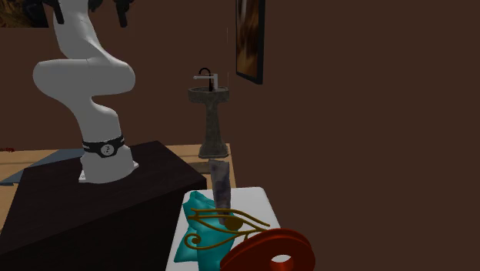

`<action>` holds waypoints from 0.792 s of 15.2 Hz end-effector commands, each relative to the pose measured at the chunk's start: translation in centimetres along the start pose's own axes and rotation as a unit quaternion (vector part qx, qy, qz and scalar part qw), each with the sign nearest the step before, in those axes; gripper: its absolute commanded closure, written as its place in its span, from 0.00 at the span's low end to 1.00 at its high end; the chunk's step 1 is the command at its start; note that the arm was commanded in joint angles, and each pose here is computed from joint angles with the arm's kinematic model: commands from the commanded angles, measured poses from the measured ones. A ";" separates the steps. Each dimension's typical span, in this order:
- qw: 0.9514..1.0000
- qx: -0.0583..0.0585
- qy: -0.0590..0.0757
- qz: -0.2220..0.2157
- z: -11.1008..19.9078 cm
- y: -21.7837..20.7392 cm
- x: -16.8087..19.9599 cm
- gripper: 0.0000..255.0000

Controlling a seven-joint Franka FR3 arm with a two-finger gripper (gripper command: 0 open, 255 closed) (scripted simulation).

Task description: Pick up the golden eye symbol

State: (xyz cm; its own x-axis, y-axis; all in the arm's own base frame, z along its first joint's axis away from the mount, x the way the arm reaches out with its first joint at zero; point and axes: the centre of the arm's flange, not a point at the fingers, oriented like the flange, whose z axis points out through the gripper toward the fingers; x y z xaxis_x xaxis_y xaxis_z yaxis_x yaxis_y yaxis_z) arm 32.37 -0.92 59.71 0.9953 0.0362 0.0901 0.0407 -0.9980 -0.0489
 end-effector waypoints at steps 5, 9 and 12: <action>0.998 -0.002 -0.013 -0.062 4.0 0.0 3.8 0.00; 0.992 -0.004 -0.026 -0.123 8.1 -0.5 7.5 0.00; 0.985 -0.005 -0.036 -0.169 11.3 -1.2 10.2 0.00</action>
State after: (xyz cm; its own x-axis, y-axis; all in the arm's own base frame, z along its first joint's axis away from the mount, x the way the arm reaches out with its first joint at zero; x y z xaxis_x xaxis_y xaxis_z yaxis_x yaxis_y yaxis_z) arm 42.55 0.95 50.51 0.9407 0.3375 0.0344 0.3383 -0.9408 -0.0208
